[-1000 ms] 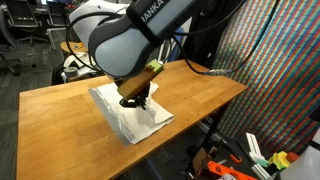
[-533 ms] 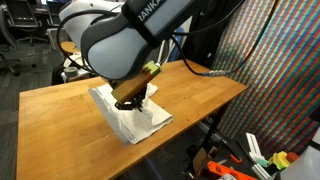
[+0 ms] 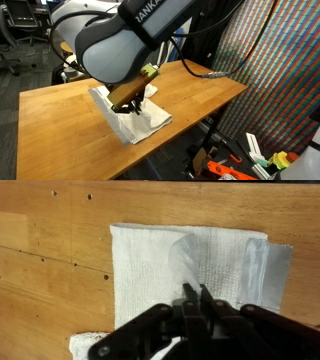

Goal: Fold the towel

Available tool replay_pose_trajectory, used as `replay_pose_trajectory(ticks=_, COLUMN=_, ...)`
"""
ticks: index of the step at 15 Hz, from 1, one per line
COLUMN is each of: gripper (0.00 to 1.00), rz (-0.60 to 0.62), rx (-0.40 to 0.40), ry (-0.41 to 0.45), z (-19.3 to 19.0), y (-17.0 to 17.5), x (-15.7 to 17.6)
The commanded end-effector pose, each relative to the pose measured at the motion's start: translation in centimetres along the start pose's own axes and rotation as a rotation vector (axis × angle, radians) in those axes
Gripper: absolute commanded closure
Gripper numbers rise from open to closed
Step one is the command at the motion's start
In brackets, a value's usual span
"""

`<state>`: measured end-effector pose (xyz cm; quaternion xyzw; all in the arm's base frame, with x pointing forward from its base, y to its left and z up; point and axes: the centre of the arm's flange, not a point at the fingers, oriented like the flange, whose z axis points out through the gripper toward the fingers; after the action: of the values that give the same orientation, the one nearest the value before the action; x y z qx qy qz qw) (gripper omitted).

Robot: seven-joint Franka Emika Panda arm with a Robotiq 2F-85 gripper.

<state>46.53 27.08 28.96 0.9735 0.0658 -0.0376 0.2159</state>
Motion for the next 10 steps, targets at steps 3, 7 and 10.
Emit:
replay_pose_trajectory(ticks=3, gripper=0.41, rz=-0.008, rx=0.022, ry=-0.043, z=-1.5, y=1.0, x=-0.2)
replay_pose_trajectory(ticks=7, gripper=0.12, rz=-0.045, rx=0.131, ry=-0.192, z=-4.3, y=6.3, x=2.7)
replay_pose_trajectory(ticks=10, gripper=0.0, rz=-0.022, rx=0.261, ry=-0.226, z=-5.2, y=11.7, x=6.8)
